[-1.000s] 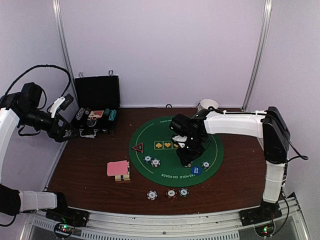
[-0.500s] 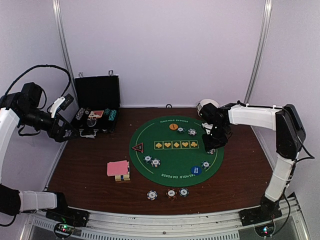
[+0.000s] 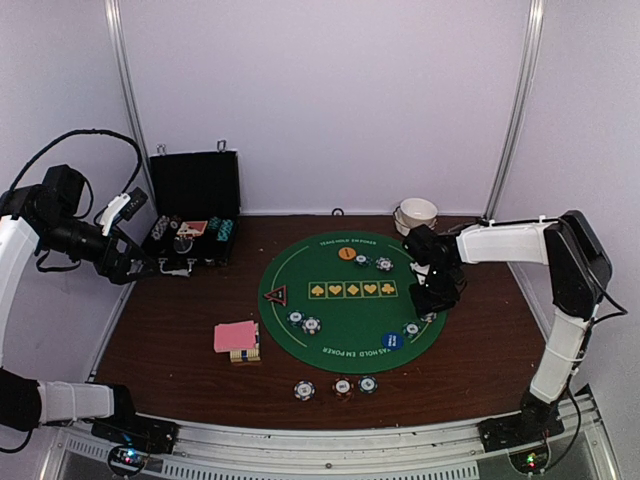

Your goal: Distribute texas hold em gaming equipment

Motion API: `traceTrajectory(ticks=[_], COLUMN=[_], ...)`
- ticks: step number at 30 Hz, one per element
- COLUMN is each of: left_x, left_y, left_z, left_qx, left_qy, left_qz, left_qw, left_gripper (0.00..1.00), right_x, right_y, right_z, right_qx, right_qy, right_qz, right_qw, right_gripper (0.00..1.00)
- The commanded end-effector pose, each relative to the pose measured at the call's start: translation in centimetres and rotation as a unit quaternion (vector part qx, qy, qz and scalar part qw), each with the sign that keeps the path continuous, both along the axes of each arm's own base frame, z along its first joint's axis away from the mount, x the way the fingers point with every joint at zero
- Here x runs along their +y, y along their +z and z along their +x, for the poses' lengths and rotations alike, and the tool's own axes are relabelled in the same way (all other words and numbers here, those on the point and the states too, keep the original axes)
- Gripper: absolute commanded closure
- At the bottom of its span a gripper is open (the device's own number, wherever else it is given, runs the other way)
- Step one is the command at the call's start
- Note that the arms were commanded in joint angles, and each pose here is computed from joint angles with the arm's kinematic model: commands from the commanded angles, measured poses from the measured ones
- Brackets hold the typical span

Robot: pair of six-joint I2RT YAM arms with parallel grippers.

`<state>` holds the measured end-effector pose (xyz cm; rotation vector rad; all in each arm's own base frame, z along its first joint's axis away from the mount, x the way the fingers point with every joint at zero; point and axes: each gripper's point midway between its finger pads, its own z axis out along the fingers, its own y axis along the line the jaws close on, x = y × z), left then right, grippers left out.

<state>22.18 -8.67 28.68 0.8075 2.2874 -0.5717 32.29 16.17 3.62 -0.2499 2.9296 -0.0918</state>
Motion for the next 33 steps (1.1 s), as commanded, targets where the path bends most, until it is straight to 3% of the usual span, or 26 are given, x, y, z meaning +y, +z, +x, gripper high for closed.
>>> traceTrajectory(ticks=[1,4,7,14,19,27,33], left_x=[-0.1,0.0,-0.1,-0.2,-0.1,-0.1,0.0], left_y=[0.6,0.6,0.6,0.7,0.6,0.7,0.6], left_z=[-0.2,-0.1,-0.1,-0.1,0.0,0.0,-0.1], left_qx=[-0.01,-0.011,-0.01,-0.01,-0.008,-0.011,-0.011], left_qy=[-0.005,-0.005,-0.006,-0.007,-0.006,-0.006,-0.006], left_qz=[-0.003,-0.002,-0.005,-0.007,-0.005,-0.004,-0.002], left_qw=[1.0,1.0,1.0,1.0,1.0,1.0,1.0], left_gripper=[0.03,0.02,0.02,0.02,0.03,0.02,0.02], right_x=[-0.3,-0.3,-0.3,0.8,5.7,18.4,23.2], right_y=[-0.3,-0.8,-0.4,4.4,9.2,10.8,7.8], right_z=[0.6,0.3,0.3,1.1,-0.2,-8.7,-16.3], right_qx=[-0.016,-0.009,-0.01,-0.052,-0.093,-0.079,-0.024], right_qy=[-0.016,-0.017,-0.016,-0.003,0.064,0.248,0.363], right_qz=[-0.002,-0.002,0.0,0.013,0.027,0.071,0.07], right_qw=[1.0,1.0,1.0,0.999,0.993,0.963,0.929], right_gripper=[0.62,0.42,0.33,0.32,0.32,0.23,0.19])
